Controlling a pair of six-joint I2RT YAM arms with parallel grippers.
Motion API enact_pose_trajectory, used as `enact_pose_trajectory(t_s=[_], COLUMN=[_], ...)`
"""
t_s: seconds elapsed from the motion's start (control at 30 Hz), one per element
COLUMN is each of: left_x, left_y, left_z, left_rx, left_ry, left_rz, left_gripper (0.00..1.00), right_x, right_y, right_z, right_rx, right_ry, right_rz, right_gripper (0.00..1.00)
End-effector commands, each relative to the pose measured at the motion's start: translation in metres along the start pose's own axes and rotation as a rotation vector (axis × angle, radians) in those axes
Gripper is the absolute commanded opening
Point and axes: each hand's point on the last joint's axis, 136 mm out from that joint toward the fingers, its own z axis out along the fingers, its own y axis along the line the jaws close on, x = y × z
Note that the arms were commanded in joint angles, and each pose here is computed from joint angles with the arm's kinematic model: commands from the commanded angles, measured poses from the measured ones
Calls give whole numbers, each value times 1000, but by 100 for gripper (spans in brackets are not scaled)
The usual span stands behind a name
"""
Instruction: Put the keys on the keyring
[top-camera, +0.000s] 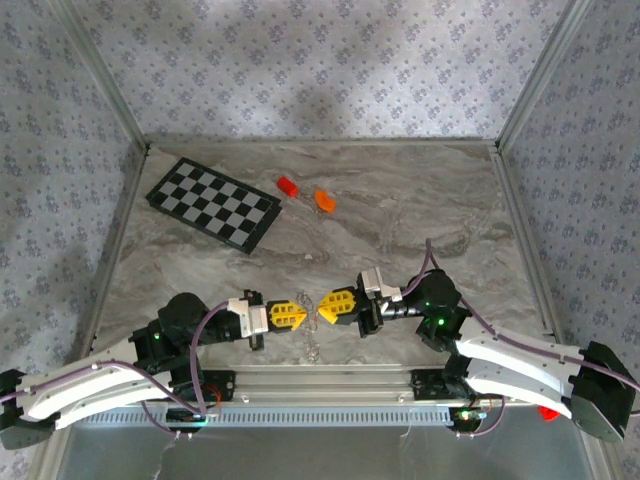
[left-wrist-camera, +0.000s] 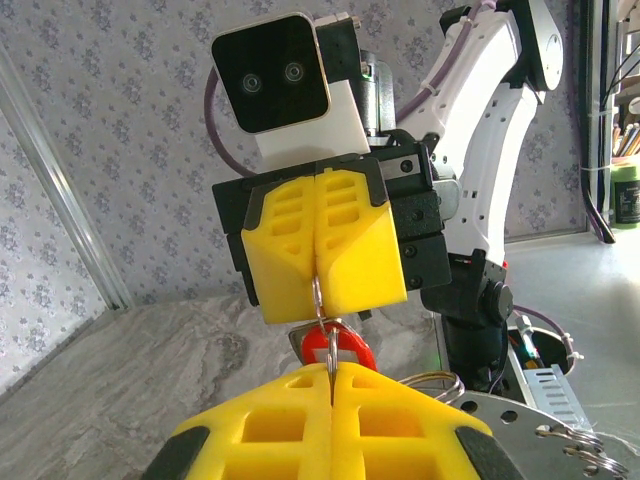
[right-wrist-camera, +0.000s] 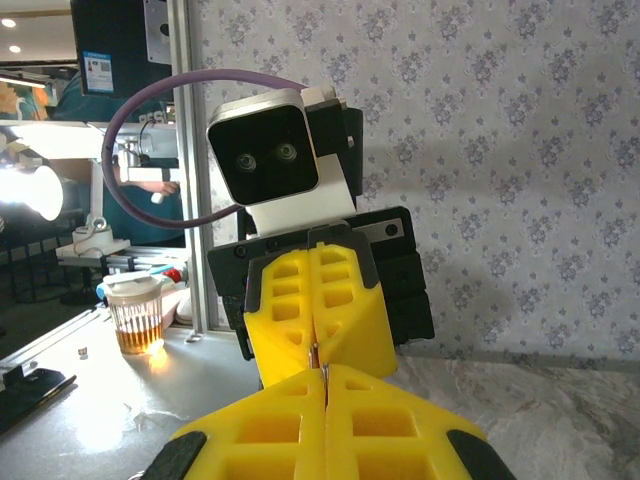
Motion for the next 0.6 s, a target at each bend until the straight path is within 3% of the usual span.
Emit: enact_pose_trajectory(t_s=[0.0, 0.57], left_x=[-23, -24], left_y=[-1, -1], left_z=[-1, -1], left_rx=[9, 12], left_ry=[-75, -78], left_rz=[7, 9], left_gripper=[0, 0], right_x=[-19, -14], right_y=[10, 7], right_z=[3, 6], right_rx=[-53, -43], right_ry=[-49, -25], right_rz=[-45, -43], right_gripper=[0, 0])
